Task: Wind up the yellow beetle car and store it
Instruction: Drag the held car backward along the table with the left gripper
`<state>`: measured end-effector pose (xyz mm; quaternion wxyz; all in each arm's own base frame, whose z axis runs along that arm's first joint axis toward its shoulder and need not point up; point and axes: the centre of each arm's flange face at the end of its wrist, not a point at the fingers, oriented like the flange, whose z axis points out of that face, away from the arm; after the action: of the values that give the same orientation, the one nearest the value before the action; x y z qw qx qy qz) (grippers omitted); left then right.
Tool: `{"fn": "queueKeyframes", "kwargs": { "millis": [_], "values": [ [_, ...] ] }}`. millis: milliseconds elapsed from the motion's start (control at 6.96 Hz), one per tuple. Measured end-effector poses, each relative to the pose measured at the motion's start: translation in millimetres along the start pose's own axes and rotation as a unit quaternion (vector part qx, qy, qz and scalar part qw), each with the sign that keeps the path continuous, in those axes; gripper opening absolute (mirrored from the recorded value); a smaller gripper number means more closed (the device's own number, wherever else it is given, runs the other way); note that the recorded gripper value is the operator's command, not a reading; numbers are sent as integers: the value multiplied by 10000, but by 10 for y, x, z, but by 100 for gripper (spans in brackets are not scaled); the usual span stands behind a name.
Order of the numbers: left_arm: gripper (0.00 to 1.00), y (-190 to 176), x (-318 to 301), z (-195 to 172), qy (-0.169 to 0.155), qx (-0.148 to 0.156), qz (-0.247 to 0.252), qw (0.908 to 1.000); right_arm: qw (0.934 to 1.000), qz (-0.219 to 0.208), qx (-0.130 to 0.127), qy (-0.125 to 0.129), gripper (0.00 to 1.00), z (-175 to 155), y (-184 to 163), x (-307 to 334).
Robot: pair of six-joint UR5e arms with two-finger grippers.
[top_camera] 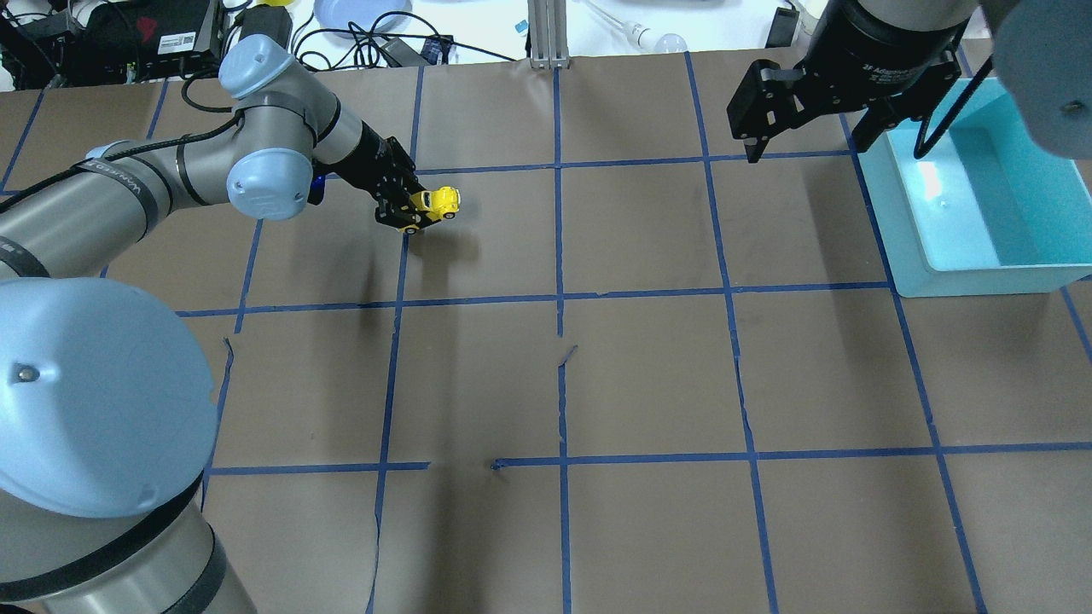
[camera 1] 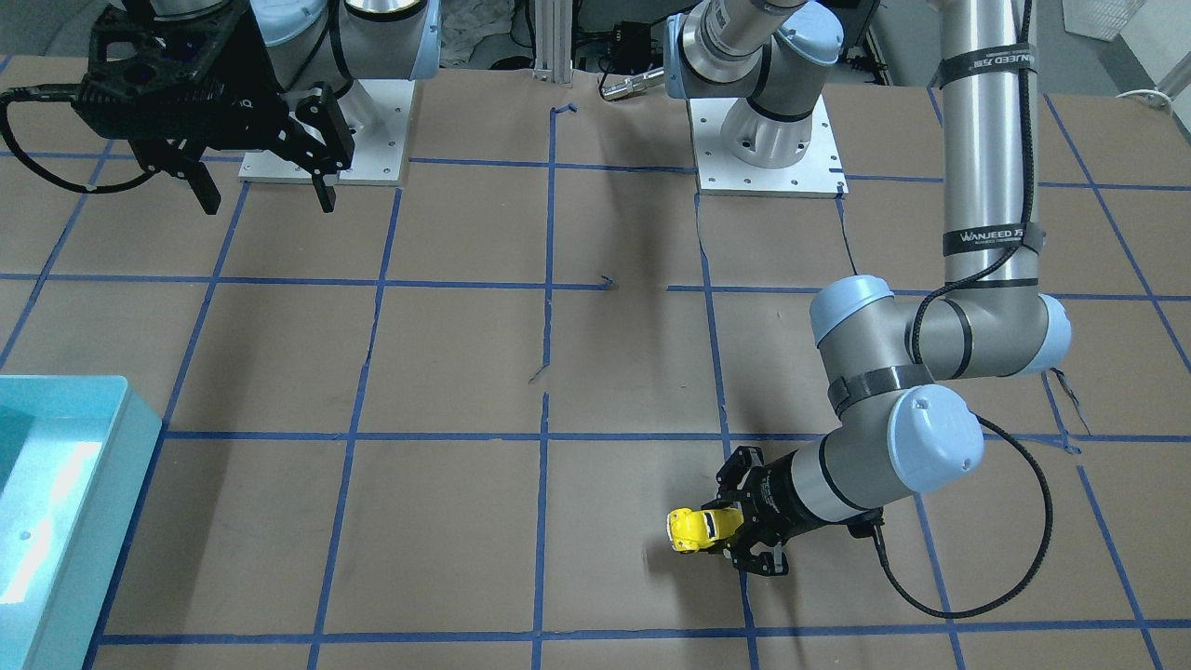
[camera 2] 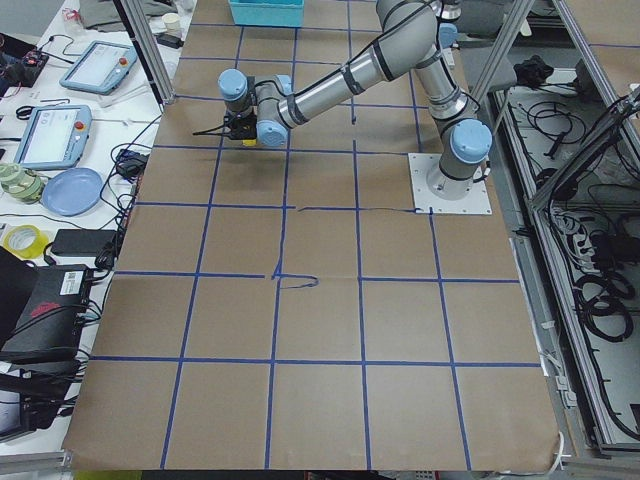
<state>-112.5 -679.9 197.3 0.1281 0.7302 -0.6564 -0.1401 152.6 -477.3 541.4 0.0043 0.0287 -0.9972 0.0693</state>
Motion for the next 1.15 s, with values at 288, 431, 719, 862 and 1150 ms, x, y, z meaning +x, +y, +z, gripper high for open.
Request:
{"fn": "queueKeyframes", "kwargs": {
  "millis": [288,431,719,862,1150],
  "values": [
    [0,-127,-46,92,-265,446,-58,9986,10000,-1,3,-5,100,-2,2,0],
    [0,-163,-53,100,-347,591,137,9976,10000,-4,4,-12,100,-2,2,-4],
    [0,-228,-29,51,-414,792,700,9935,10000,-2,6,-14,100,-5,5,-7],
    [0,-262,-17,24,-420,846,862,9918,10000,0,0,-10,100,-2,6,-6],
    [0,-363,9,30,-448,882,942,9906,10000,-2,-1,-1,100,1,6,-2]
  ]
}}
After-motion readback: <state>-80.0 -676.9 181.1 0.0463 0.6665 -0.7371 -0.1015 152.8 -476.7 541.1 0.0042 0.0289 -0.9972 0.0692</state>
